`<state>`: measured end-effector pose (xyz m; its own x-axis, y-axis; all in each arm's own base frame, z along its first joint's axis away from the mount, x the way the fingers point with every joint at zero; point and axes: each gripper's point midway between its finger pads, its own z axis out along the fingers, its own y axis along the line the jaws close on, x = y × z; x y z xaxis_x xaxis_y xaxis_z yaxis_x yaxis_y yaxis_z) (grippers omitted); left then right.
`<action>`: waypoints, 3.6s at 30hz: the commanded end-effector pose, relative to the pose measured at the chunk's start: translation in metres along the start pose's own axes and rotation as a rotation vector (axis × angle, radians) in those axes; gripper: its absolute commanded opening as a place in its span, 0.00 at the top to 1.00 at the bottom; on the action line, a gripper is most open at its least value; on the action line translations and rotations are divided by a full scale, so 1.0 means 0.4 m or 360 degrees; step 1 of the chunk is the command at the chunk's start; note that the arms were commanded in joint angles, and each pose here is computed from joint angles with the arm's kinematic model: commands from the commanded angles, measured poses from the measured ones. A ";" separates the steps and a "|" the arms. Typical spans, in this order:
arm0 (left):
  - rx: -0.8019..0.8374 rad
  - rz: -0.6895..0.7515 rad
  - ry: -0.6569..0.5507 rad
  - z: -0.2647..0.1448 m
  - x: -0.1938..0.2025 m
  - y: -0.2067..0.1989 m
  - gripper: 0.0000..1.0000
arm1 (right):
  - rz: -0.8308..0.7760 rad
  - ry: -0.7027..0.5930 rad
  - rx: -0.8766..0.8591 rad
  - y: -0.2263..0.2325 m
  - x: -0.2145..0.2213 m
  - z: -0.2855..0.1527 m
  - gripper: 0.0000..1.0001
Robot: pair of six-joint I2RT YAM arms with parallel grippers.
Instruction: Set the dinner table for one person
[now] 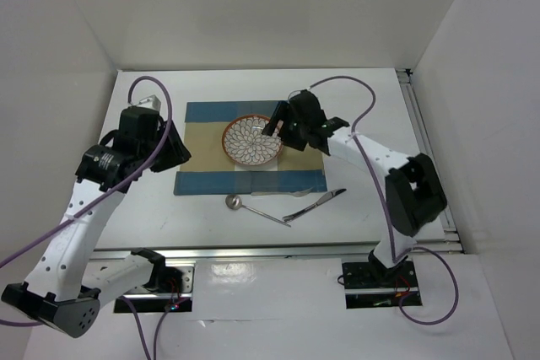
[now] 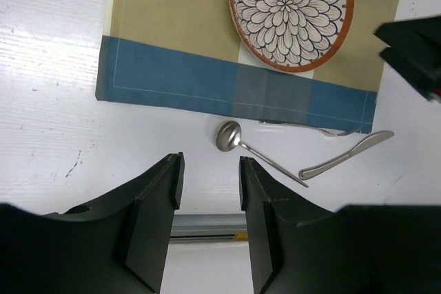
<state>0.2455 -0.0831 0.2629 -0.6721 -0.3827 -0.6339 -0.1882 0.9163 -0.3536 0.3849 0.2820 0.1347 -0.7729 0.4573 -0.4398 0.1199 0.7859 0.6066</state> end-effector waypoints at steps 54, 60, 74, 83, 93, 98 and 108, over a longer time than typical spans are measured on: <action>-0.0004 0.0075 -0.0180 -0.004 -0.126 -0.028 0.46 | -0.1015 0.0299 0.0153 -0.048 0.219 -0.205 1.00; 0.0044 0.0080 -0.0119 0.027 -0.115 -0.048 0.47 | -0.0652 0.0252 0.0412 -0.154 0.068 -0.134 1.00; 0.0030 0.0192 0.0040 0.070 -0.052 -0.027 0.47 | -0.0451 0.0254 0.0588 -0.217 -0.027 0.045 1.00; 0.0066 0.0222 0.0076 0.071 -0.034 -0.029 0.47 | -0.0392 0.0230 0.0603 -0.238 -0.049 0.107 1.00; 0.0197 0.0444 0.0385 0.117 0.085 -0.038 0.47 | -0.0438 0.0195 0.0685 -0.252 -0.061 0.113 0.64; 0.0227 0.0504 0.0470 0.123 0.138 -0.058 0.46 | -0.0437 0.0147 0.0644 -0.223 -0.078 0.053 0.54; 0.0234 0.0570 0.0525 0.131 0.175 -0.097 0.46 | -0.0548 0.0228 0.0550 -0.208 0.068 -0.084 0.55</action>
<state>0.2400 -0.1437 0.1874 -0.8821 0.0321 -0.4700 0.1680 0.9535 -0.2503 0.3591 0.2051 0.0841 -0.8803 0.1377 -0.4541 0.0692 0.9840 0.1642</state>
